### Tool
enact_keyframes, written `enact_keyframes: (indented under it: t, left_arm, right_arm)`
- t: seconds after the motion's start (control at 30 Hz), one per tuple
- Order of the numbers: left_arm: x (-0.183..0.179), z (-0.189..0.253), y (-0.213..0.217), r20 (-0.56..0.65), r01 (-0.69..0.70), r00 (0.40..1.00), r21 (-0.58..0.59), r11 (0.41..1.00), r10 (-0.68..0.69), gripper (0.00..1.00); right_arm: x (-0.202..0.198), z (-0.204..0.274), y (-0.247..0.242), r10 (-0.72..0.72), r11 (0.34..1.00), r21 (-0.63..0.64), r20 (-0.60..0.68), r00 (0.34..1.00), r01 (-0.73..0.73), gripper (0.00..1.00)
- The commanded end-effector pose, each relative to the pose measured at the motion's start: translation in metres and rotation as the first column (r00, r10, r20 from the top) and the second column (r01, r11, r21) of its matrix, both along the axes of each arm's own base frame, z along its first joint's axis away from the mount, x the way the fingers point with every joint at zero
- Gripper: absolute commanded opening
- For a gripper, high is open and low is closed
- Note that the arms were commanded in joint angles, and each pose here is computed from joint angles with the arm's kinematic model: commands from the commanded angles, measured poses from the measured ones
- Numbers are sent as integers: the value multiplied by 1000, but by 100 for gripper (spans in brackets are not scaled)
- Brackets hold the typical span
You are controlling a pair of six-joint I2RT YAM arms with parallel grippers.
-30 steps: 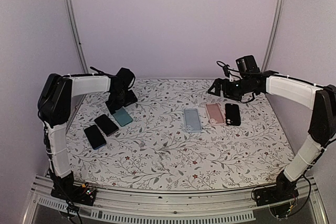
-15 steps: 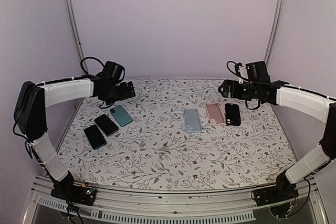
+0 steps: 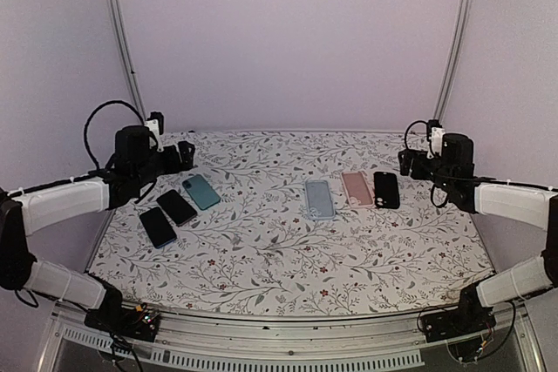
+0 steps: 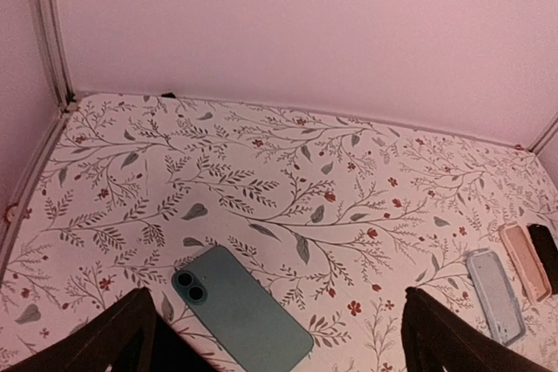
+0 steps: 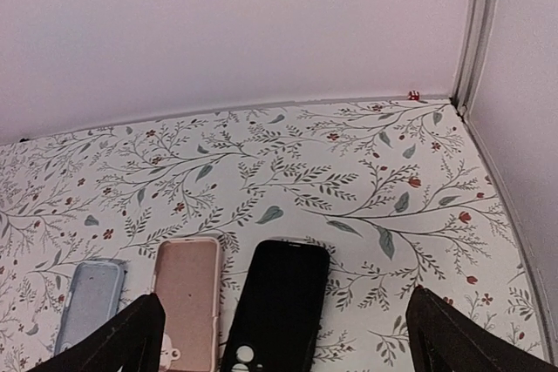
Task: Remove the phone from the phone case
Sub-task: Reset both arms
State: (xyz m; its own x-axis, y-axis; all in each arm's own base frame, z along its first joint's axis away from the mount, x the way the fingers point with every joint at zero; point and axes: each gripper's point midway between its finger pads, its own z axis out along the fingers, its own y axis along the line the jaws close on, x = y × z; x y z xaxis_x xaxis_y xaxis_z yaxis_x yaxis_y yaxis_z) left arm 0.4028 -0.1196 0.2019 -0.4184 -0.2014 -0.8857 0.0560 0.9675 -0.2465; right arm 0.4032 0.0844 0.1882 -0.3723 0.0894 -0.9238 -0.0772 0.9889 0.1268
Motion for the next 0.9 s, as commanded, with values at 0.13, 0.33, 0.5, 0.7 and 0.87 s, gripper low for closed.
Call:
enact_keyframes:
  t: [0.13, 0.33, 0.5, 0.7, 0.87]
  left_arm:
    - [-15, 25, 62, 296, -128, 953, 202, 971, 64, 99]
    - [-19, -4, 102, 281, -252, 944, 274, 928, 173, 99]
    - [-26, -24, 130, 292, -337, 921, 259, 905, 259, 99]
    - [-42, -29, 154, 374, -427, 865, 196, 883, 335, 99]
    - [-42, -25, 145, 442, -373, 862, 227, 900, 246, 99]
  right_arm:
    - [9, -3, -57, -114, 993, 40, 144, 983, 109, 99]
    - [10, 0, -83, -149, 987, -16, 238, 960, 158, 99]
    - [5, -7, -94, -157, 981, -67, 274, 949, 181, 99]
    - [-19, -23, -93, -145, 984, -48, 363, 920, 174, 99]
    - [-24, -29, -73, -19, 992, -107, 382, 924, 65, 99]
